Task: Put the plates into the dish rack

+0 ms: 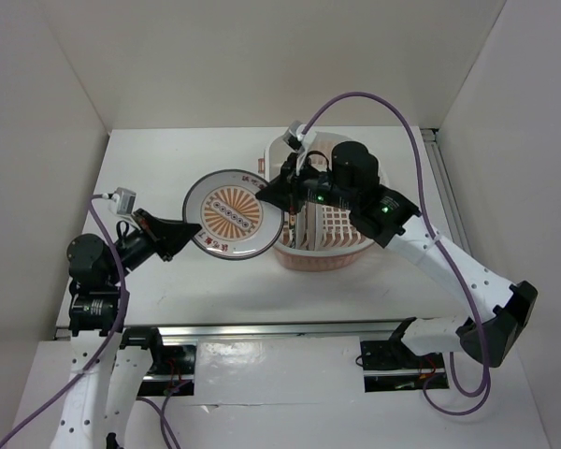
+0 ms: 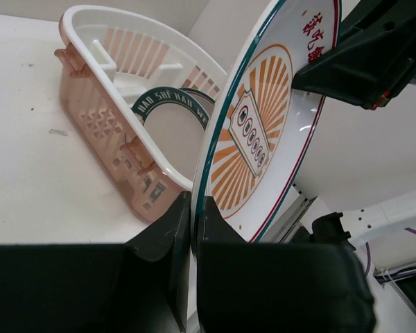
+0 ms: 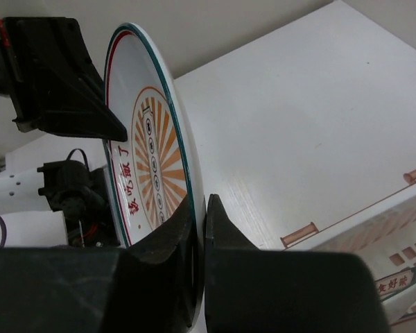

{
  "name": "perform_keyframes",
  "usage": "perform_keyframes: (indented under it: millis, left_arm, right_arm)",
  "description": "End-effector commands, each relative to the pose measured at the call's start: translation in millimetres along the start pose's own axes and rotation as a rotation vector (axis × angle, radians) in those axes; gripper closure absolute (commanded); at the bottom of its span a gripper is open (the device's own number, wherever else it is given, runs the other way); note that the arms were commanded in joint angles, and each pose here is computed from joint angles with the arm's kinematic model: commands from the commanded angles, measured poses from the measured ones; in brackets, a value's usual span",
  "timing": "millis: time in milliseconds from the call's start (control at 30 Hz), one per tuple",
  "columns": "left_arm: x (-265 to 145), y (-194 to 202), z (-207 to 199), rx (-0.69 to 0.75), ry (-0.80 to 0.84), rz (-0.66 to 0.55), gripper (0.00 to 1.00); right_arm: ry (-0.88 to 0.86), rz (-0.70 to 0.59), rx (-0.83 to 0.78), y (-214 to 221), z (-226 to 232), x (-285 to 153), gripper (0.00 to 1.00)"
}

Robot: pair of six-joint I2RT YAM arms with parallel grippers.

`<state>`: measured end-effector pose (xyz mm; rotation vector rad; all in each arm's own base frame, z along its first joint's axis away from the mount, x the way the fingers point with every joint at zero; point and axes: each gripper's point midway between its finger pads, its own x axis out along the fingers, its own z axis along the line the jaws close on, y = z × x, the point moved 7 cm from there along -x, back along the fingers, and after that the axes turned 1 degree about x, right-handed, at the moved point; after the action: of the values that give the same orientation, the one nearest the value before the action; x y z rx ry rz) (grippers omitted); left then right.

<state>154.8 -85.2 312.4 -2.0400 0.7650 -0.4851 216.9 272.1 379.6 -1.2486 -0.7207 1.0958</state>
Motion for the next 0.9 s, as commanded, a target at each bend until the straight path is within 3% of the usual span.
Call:
perform_keyframes:
  millis: [0,67,100,133,167,200,233,333,400,533,867]
  left_arm:
    - [1.8,-30.4,-21.1,0.079,0.067,-0.106,1.00]
    - [2.5,-35.8,-20.7,0.065,0.034,-0.118,1.00]
    - [2.9,-36.5,-17.5,0.048,-0.005,-0.108,0.95]
    - [2.3,-37.4,-16.3,0.034,-0.031,-0.111,0.83]
    - [3.0,-36.7,-11.4,0.027,-0.067,-0.103,0.67]
    - [1.2,-42.5,-8.2,0.043,-0.131,-0.130,0.17]
    - [-1.0,-36.9,-2.1,0.012,-0.188,-0.105,0.00]
    - [-7.8,-40.0,11.0,0.019,-0.353,-0.114,0.00]
    - [-13.9,-31.4,26.3,-0.021,-0.495,-0.066,0.00]
    - [-18.0,-22.3,41.0,-0.024,-0.601,0.012,0.00]
    - [-23.3,-1.0,55.2,-0.022,-0.642,0.049,0.00]
  right_arm:
    - [0.044,-0.038,0.015,-1.3,2.7,8.4,1.00]
    - [0.064,-0.050,0.035,-4.2,8.0,10.4,1.00]
    - [0.127,-0.042,0.041,-0.9,5.3,11.2,1.00]
    - [0.167,-0.064,0.036,-10.2,5.4,9.2,1.00]
    - [0.208,-0.072,0.043,-13.9,7.1,8.5,1.00]
    - [0.374,-0.079,0.059,-15.8,-5.8,2.3,1.00]
    - [0.457,-0.113,0.056,-28.7,-8.4,-4.5,1.00]
    - [0.783,-0.188,0.076,-49.7,-22.8,-39.3,1.00]
    - [0.900,-0.210,0.072,-56.3,-23.5,-56.2,1.00]
    - [1.214,-0.252,0.069,-65.1,-28.2,-108.4,1.00]
    - [1.574,-0.132,0.007,-34.1,-35.3,-161.7,1.00]
